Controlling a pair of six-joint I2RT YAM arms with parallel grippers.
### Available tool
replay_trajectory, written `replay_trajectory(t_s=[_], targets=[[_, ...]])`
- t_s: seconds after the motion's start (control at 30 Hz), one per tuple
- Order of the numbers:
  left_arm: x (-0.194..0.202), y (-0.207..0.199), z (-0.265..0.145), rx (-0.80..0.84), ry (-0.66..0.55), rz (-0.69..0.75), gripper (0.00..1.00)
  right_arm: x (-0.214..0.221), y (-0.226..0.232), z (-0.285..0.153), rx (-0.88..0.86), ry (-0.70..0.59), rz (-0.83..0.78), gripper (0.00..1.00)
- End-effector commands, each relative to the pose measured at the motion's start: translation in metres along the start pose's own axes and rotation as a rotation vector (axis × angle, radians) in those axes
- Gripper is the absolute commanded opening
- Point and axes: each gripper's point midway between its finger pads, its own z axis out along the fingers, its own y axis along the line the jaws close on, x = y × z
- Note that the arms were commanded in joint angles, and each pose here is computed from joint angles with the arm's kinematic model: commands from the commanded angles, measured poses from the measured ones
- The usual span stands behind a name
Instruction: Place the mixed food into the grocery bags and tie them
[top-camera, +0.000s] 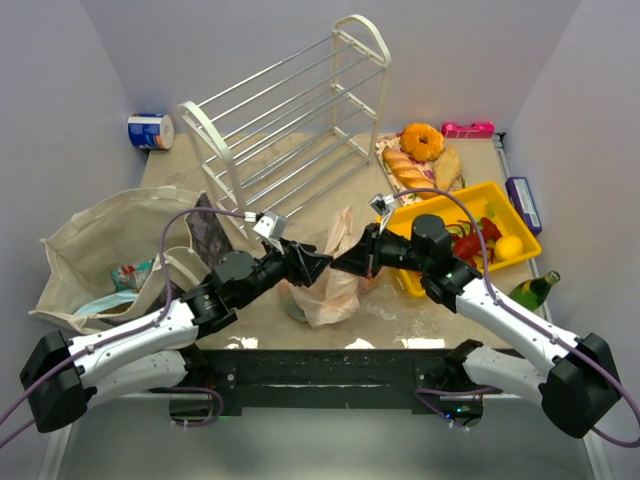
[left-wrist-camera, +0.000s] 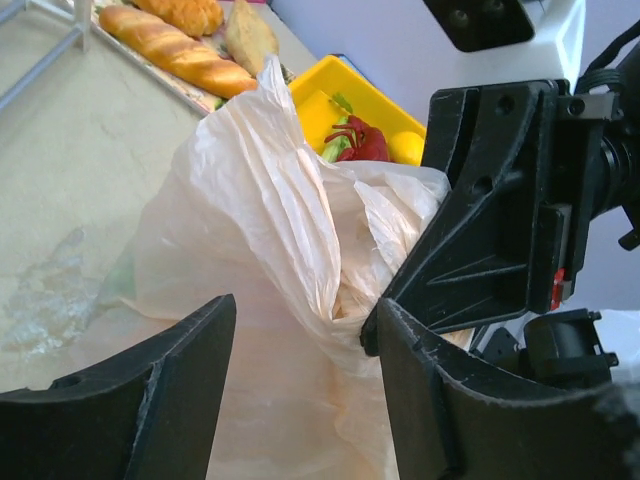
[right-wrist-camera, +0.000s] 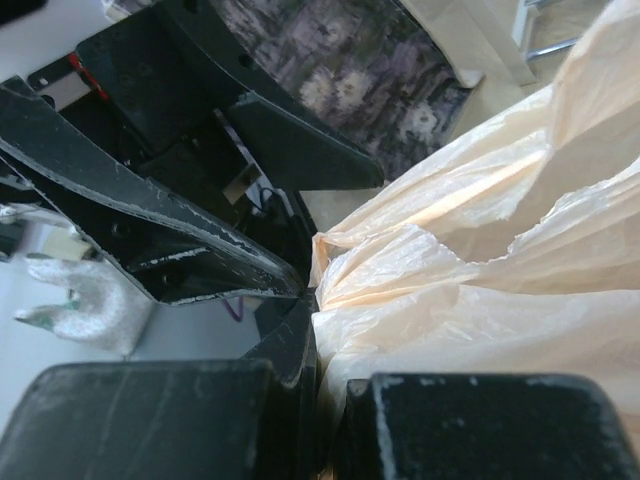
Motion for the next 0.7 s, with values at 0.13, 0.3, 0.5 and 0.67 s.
replay_trajectory(t_s=[0.13,0.3,0.5,0.67], targets=[[-0.013,-0.013,0.005,0.051,-0.045,-0.069,0.55,0.001,0.008,-0.005,-0.038,0.009,-0.065,0.0],[-0.006,-0.013,0.013,0.064,-0.033,-0.07,0.49,0.004,0.01,-0.008,-0.049,0.009,-0.079,0.0],[0.008,-0.017,0.02,0.104,0.006,-0.093,0.26,0.007,0.01,-0.011,-0.046,0.013,-0.083,0.0],[0.011,-0.012,0.015,0.086,-0.003,-0.128,0.0,0.004,0.0,-0.015,0.031,-0.019,-0.078,0.0]])
